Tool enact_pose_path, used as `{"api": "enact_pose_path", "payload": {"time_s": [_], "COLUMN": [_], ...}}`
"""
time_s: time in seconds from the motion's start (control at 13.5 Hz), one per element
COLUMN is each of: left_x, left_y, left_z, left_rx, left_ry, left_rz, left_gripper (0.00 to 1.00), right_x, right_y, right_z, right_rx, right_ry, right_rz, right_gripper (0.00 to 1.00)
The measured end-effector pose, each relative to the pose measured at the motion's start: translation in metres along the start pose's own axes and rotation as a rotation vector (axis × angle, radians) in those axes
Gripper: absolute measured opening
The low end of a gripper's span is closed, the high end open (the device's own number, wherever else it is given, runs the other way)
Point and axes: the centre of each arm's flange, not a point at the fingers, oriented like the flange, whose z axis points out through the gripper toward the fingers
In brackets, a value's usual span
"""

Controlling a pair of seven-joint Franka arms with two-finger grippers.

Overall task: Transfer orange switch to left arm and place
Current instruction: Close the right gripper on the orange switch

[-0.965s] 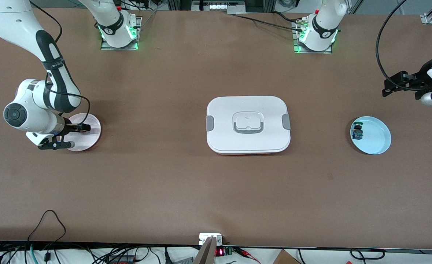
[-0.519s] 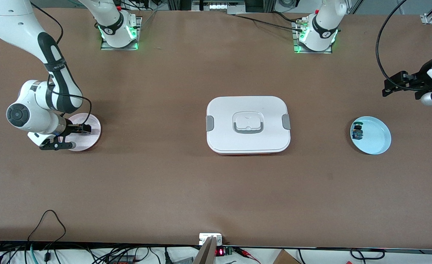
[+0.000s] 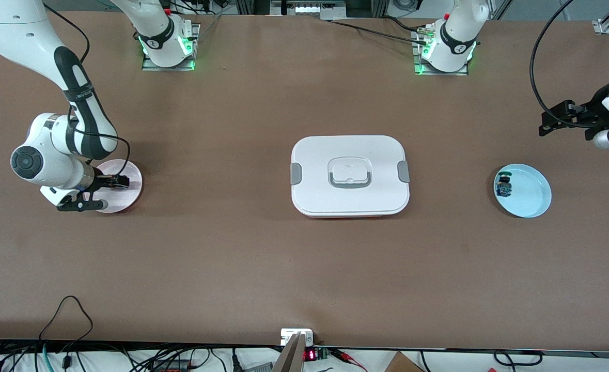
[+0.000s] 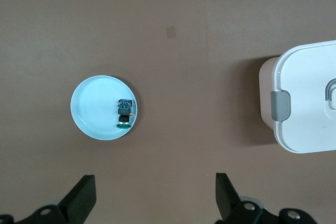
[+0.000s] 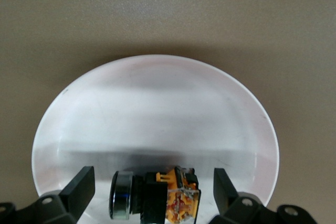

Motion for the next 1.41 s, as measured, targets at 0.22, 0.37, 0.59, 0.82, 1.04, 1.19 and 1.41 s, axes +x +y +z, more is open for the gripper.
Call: {"api": "enact_pose_path", "payload": {"time_s": [0.22, 0.37, 0.59, 0.82, 1.04, 1.19, 1.41], "left_x": [0.0, 0.0, 0.0001, 0.0001, 0.0003, 0.0004, 0.0005], "left_y": [0.0, -0.0001, 0.0005, 0.0013, 0.0029, 0.0043, 0.0048], "left_z": [0.0, 0.0, 0.0, 0.0, 0.0, 0.0, 0.0], "left_rx": [0.005, 0.006, 0.006, 0.006, 0.006, 0.006, 0.006], "left_ry": [0.0, -0.001, -0.001, -0.001, -0.001, -0.001, -0.001], "left_rz": [0.001, 0.001, 0.002, 0.003, 0.006, 0.009, 0.01], "left_gripper": [1.0, 1.0, 1.0, 1.0, 1.0, 1.0, 1.0], "right_x": [0.0002, -0.0006, -0.0029, -0.0047, -0.0052, -0.0061, -0.0093], "right_y": [0.0002, 0.0001, 0.0001, -0.0001, -0.0001, -0.0004, -0.0005], "right_z": [-0.0034, -0.0042, -0.0073, -0.0088, -0.0083, -0.0069, -0.0022], "right_rx": [0.0, 0.001, 0.005, 0.011, 0.012, 0.012, 0.014], "right_ry": [0.005, -0.001, -0.018, -0.03, -0.034, -0.037, -0.044], "right_rz": [0.0, 0.001, 0.001, 0.005, 0.006, 0.006, 0.006], "right_gripper": [1.0, 1.0, 1.0, 1.0, 1.0, 1.0, 1.0]}}
